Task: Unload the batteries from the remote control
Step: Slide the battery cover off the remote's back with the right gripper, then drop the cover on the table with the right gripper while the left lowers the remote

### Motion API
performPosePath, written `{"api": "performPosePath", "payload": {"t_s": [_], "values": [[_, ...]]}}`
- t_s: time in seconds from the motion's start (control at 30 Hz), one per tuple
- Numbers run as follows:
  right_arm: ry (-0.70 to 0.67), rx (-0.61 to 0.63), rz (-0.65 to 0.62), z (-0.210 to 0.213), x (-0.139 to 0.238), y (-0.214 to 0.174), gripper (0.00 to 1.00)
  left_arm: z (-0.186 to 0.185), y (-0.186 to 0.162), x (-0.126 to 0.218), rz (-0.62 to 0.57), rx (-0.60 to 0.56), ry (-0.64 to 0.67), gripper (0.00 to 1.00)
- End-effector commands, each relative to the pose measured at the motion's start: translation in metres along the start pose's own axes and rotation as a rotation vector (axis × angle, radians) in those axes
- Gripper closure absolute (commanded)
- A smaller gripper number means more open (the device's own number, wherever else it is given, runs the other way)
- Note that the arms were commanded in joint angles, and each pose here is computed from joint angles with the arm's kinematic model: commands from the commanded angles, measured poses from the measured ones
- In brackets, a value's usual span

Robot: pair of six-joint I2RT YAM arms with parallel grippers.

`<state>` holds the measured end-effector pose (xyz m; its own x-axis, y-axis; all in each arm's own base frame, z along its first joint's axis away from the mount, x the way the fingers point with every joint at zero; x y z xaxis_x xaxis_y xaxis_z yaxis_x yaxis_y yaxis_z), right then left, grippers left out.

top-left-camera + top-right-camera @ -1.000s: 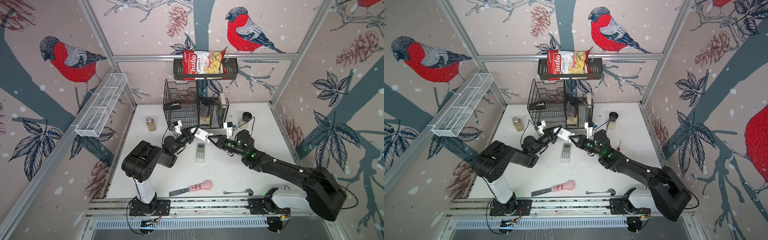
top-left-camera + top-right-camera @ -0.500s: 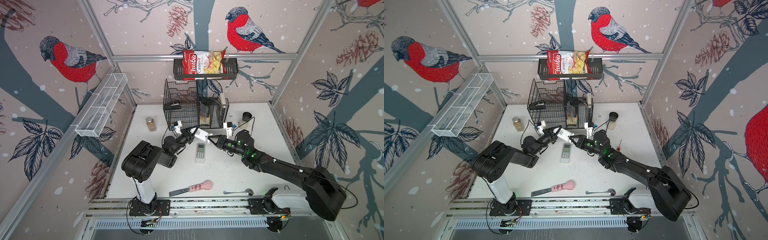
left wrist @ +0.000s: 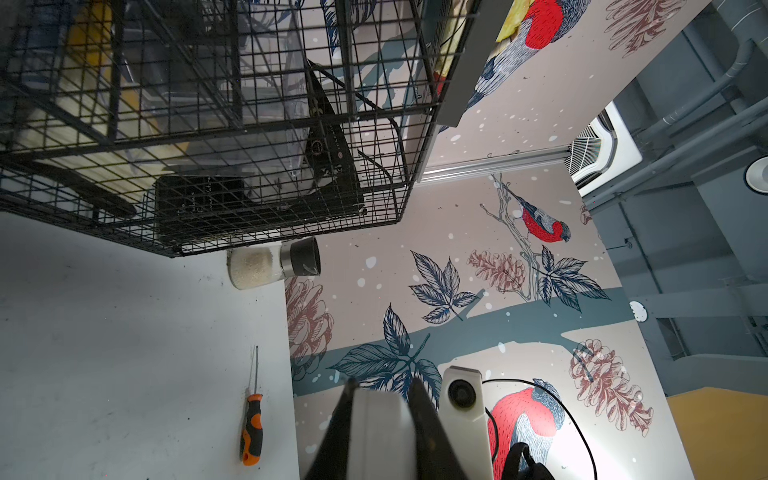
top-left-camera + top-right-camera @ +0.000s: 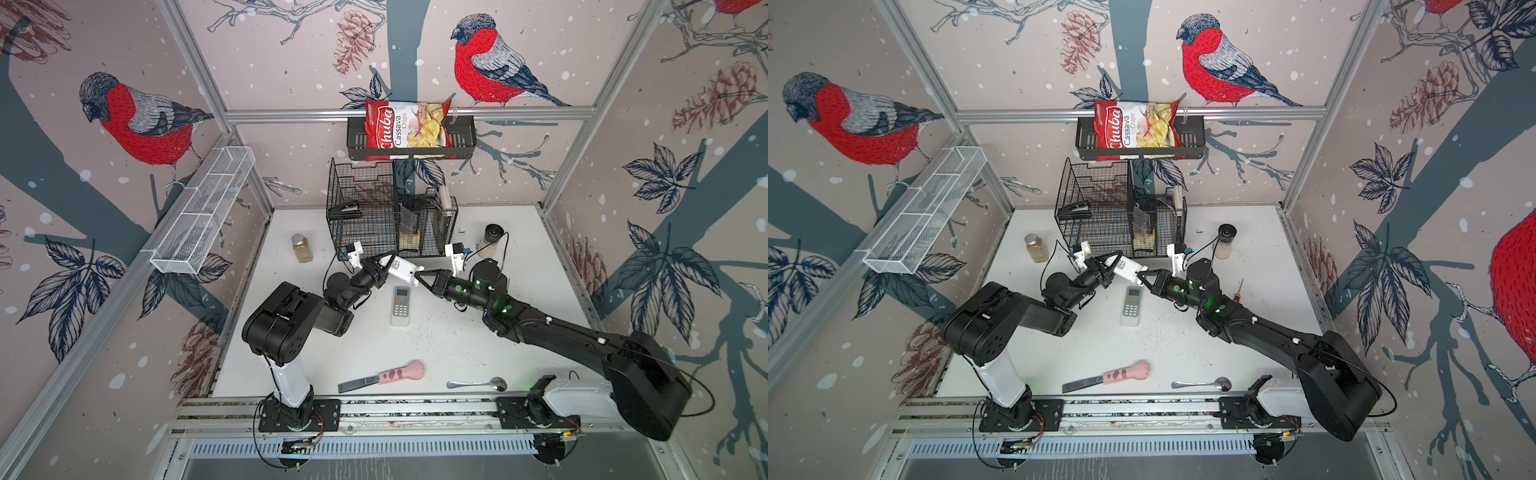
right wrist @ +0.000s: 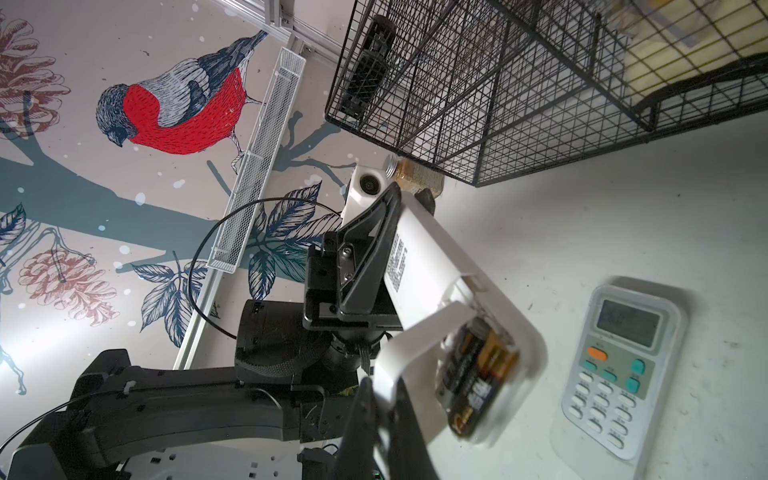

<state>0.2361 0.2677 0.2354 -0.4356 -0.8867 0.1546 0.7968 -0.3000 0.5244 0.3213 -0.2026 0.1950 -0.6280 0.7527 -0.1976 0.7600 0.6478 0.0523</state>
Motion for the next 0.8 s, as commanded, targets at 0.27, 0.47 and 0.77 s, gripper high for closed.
{"api": "performPosePath", "payload": {"t_s": [0.27, 0.47, 0.77], "values": [[0.094, 0.076, -0.021, 0.018, -0.01, 0.011, 0.93, -0.027, -0.01, 0.006, 0.037, -0.065, -0.124, 1.0], [0.109, 0.087, -0.007, 0.02, -0.015, 0.011, 0.93, -0.029, -0.015, 0.006, 0.048, -0.046, -0.137, 1.0], [0.125, 0.113, 0.01, 0.025, -0.018, 0.01, 0.93, -0.03, -0.015, 0.005, 0.056, -0.01, -0.161, 1.0]]}}
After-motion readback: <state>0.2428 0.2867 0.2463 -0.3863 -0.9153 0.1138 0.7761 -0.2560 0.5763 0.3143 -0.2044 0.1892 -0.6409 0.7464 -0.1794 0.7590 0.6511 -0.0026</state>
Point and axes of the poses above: each gripper's point midway between its finger pads, its own x axis back along the fingers, its own z axis along the line the jaws close on, y = z × x, the point moved 6 cm from there along x, back along the fingers, and after that the axes turned 4 degrees about x, right-handed, at the moved point
